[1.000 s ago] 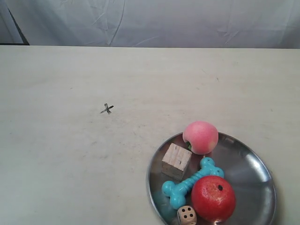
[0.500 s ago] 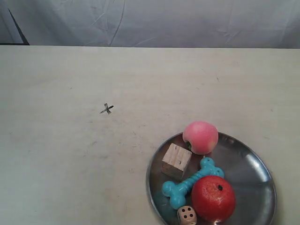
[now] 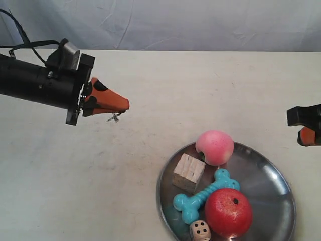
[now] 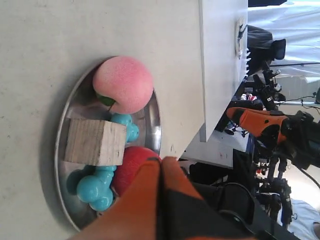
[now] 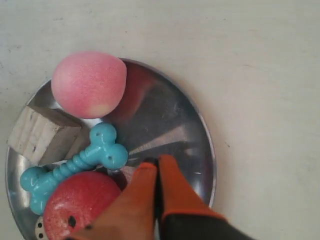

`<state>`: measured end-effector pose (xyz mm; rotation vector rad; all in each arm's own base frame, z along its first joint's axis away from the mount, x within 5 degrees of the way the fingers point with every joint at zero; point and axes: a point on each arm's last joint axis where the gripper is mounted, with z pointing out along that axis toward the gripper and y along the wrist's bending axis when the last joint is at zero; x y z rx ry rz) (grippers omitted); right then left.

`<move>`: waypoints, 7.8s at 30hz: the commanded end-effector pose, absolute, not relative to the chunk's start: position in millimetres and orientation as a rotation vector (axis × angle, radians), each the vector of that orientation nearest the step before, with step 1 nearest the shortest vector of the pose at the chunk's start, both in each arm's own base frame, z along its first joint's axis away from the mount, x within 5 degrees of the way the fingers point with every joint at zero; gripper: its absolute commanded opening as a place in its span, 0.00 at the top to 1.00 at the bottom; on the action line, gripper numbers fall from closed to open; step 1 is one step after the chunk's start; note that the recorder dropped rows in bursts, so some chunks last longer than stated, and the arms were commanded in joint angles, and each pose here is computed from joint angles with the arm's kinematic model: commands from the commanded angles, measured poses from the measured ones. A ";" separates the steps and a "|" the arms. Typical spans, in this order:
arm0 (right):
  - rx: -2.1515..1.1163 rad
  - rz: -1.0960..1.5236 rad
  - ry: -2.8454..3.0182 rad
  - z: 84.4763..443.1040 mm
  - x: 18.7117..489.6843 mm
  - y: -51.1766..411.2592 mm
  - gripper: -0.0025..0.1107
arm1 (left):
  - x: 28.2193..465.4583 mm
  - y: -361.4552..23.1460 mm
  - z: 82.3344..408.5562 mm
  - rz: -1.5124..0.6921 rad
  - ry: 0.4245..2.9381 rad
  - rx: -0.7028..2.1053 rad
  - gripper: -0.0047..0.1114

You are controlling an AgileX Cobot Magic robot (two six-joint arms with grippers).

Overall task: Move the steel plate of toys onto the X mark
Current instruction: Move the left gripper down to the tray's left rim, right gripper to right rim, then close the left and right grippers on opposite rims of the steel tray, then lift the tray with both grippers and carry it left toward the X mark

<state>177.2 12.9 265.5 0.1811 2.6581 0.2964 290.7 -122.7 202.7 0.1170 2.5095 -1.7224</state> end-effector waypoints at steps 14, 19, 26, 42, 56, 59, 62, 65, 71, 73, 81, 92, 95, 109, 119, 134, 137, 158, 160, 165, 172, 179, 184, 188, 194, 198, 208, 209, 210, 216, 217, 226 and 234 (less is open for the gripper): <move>0.474 0.482 2.676 212.7 161.9 -8.8 0.98 | 283.9 -136.8 176.3 -1.628 2.678 0.302 0.96; 0.549 0.444 2.729 203.4 165.1 -13.4 0.98 | 263.8 -172.9 166.8 -1.478 2.824 0.441 0.96; 0.528 0.414 2.743 202.2 164.6 -15.0 0.92 | 252.7 -191.5 153.7 -1.192 2.899 0.575 0.96; 0.570 0.450 2.727 198.8 163.5 -12.9 0.53 | 258.9 -206.4 150.8 -1.127 2.826 0.427 0.61; 0.573 0.446 2.719 199.0 164.2 -13.2 0.53 | 251.4 -222.1 107.8 -1.030 2.998 0.263 0.61; 0.574 0.447 2.721 198.3 163.7 -13.1 0.53 | 251.4 -222.0 104.9 -1.028 3.011 0.243 0.61; 0.619 0.457 2.714 192.0 160.6 -12.2 0.53 | 251.7 -222.3 104.5 -1.033 3.011 0.226 0.61; 0.679 0.464 2.677 187.3 159.9 -12.1 0.53 | 252.5 -223.6 105.4 -1.056 3.005 0.185 0.61; 0.741 0.464 2.657 179.1 155.9 -11.7 0.53 | 253.2 -224.8 106.3 -1.079 2.999 0.144 0.61; 0.766 0.459 2.644 175.3 154.2 -11.9 0.55 | 252.5 -226.0 107.4 -1.112 3.002 0.123 0.61; 0.807 0.431 2.610 166.1 150.0 -12.2 0.68 | 250.8 -227.6 109.0 -1.156 3.006 0.122 0.61; 0.903 0.375 2.675 134.1 148.8 -12.1 0.68 | 248.1 -232.9 108.8 -1.148 2.991 0.147 0.61; 0.937 0.373 2.725 125.2 149.4 -12.2 0.68 | 248.9 -232.6 108.5 -1.138 2.986 0.145 0.61; 0.858 0.466 2.703 123.2 153.9 -7.0 0.68 | 249.7 -233.2 108.8 -1.143 2.979 0.123 0.62; 0.862 0.467 2.701 123.2 154.0 -7.0 0.68 | 231.3 -250.6 98.4 -1.106 3.023 0.246 0.62; 0.834 0.504 2.714 123.7 153.5 -4.3 0.98 | 231.8 -252.3 100.8 -1.117 3.011 0.314 0.96; 0.811 0.532 2.708 124.5 154.4 -2.6 0.98 | 234.4 -255.3 104.6 -1.132 2.998 0.349 0.96; 0.707 0.712 2.768 113.5 160.8 7.2 0.98 | 235.5 -260.6 112.4 -1.188 2.995 0.425 0.96; 0.701 0.724 2.755 115.4 163.9 7.3 0.98 | 238.1 -262.3 115.9 -1.196 2.992 0.438 0.96; 0.702 0.745 2.743 117.6 166.8 7.9 0.98 | 243.5 -265.8 123.5 -1.182 2.999 0.486 0.96; 0.682 0.799 2.733 122.3 171.7 9.9 0.98 | 249.7 -268.6 131.6 -1.128 3.022 0.527 0.96; 0.599 0.858 2.696 136.9 189.9 10.0 0.98 | 258.4 -258.7 134.0 -1.099 3.059 0.507 0.96; 0.598 0.872 2.678 141.6 196.3 9.4 0.98 | 270.9 -242.9 136.1 -1.141 3.071 0.414 0.96; 0.586 0.906 2.685 142.0 204.3 9.5 0.98 | 276.5 -236.1 142.1 -1.157 3.050 0.379 0.96; 0.577 0.960 2.701 140.2 217.3 9.2 0.98 | 279.4 -235.8 150.0 -1.148 3.023 0.408 0.96; 0.578 0.992 2.699 140.4 221.9 9.8 0.98 | 282.1 -237.6 153.5 -1.154 3.007 0.416 0.96; 0.528 1.057 2.663 152.2 232.9 11.1 0.98 | 285.3 -238.9 157.5 -1.144 3.002 0.419 0.96; 0.519 1.060 2.656 154.4 235.2 10.9 0.98 | 286.8 -236.7 157.5 -1.143 3.005 0.410 0.96; 0.510 1.063 2.649 156.5 237.5 10.7 0.98 | 287.5 -235.6 157.8 -1.152 3.006 0.399 0.96; 0.494 1.088 2.632 161.4 243.5 10.8 0.98 | 299.7 -215.0 160.1 -1.196 3.019 0.304 0.96; 0.494 1.088 2.632 161.4 243.5 10.8 0.98 | 300.9 -212.9 160.3 -1.198 3.019 0.295 0.96; 0.394 1.060 2.663 161.7 246.5 33.6 0.98 | 302.6 -209.6 169.7 -1.189 2.982 0.292 0.96; 0.278 1.110 2.692 169.5 268.8 71.0 0.98 | 304.2 -201.0 177.4 -1.147 2.968 0.323 0.96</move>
